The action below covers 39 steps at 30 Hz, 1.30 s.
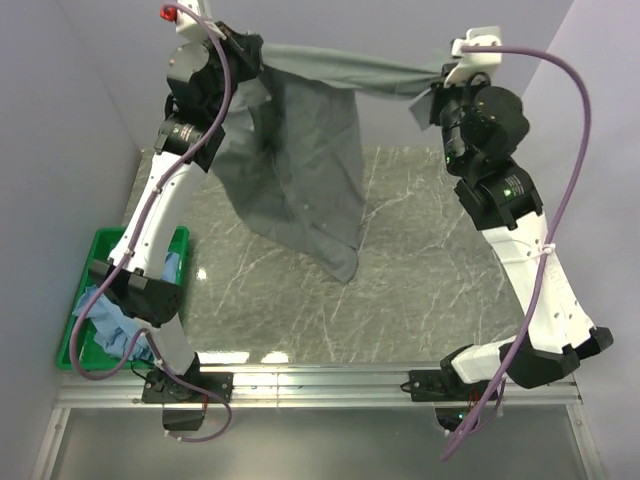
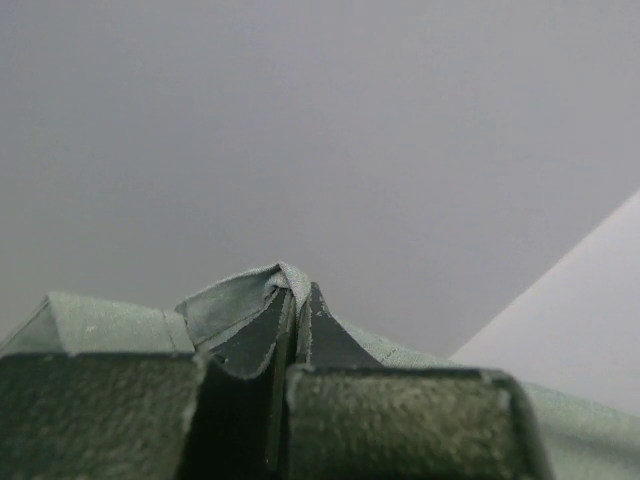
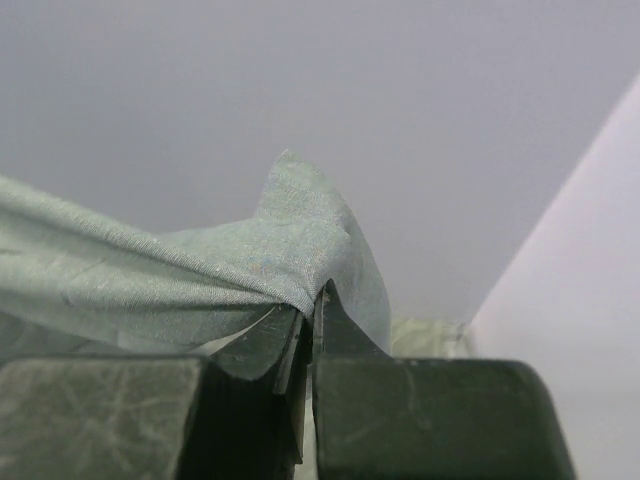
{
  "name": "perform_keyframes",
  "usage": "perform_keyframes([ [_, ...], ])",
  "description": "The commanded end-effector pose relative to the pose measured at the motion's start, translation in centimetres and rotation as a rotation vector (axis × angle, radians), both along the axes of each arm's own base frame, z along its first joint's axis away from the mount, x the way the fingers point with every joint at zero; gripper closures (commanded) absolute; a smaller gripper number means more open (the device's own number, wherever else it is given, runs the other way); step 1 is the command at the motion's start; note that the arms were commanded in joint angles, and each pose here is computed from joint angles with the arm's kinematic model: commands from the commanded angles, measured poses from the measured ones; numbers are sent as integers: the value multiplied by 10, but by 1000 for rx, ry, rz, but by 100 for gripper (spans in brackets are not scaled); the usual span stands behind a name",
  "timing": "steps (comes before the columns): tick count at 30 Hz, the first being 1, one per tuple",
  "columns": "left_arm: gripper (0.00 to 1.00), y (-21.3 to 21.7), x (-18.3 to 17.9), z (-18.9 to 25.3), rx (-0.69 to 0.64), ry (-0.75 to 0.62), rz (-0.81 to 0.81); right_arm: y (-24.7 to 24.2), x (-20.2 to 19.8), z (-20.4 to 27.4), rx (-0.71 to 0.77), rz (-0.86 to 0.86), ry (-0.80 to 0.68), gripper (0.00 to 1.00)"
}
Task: Fold and stack the long sleeve shirts
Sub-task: Flatten the shirt out
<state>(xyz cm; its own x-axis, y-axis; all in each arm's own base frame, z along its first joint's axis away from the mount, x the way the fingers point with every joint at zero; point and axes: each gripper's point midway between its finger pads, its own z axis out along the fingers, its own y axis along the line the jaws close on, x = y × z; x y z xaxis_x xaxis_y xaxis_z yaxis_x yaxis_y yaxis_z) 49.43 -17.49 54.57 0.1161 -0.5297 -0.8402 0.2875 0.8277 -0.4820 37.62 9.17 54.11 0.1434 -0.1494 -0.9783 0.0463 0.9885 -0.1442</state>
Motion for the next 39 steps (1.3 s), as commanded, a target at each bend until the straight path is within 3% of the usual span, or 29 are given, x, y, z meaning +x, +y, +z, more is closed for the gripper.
perform_keyframes([
  [1,100,14,-42,93,-65,-247,-33,-69,-62,104,124,-209,-308,100],
  [6,100,15,-89,111,-81,-374,-114,-76,-113,128,141,-103,-426,100],
  [9,99,30,-133,106,-104,-400,-121,-51,-115,99,73,52,-344,100],
  [10,100,27,-121,67,-92,-322,-116,-36,-114,80,32,132,-271,100],
  [12,99,40,-149,55,-124,-311,-108,-14,-120,51,51,265,-182,100],
  [13,100,42,-137,8,-121,-210,-77,6,-125,29,38,382,-111,100],
  [15,100,56,-160,-20,-154,-146,-48,30,-132,-21,96,511,21,100],
  [16,100,59,-153,-71,-136,-41,-19,43,-137,-41,111,575,75,100],
  [18,100,77,-169,-106,-157,31,47,72,-149,-103,157,725,255,100],
  [19,100,79,-167,-160,-127,150,74,83,-154,-125,169,776,328,100],
  [20,100,86,-170,-184,-148,207,110,99,-168,-149,196,864,418,100],
  [21,99,91,-181,-194,-163,220,119,108,-171,-191,198,889,538,100],
  [22,99,94,-186,-246,-132,344,140,120,-184,-214,193,941,620,100],
  [24,99,101,-200,-275,-188,410,169,133,-199,-271,185,958,812,100],
  [25,99,106,-210,-314,-172,511,196,137,-211,-293,159,967,905,100],
  [28,95,113,-232,-347,-236,580,223,154,-254,-347,62,1071,1178,98],
  [29,94,116,-241,-357,-247,616,237,157,-263,-358,30,1091,1229,95],
  [33,92,130,-258,-350,-245,571,263,165,-281,-391,-99,1127,1395,46],
  [35,92,133,-261,-347,-209,561,268,165,-263,-392,-121,1042,1355,33],
  [39,93,132,-263,-350,-146,582,256,148,-179,-376,45,674,1233,21],
])
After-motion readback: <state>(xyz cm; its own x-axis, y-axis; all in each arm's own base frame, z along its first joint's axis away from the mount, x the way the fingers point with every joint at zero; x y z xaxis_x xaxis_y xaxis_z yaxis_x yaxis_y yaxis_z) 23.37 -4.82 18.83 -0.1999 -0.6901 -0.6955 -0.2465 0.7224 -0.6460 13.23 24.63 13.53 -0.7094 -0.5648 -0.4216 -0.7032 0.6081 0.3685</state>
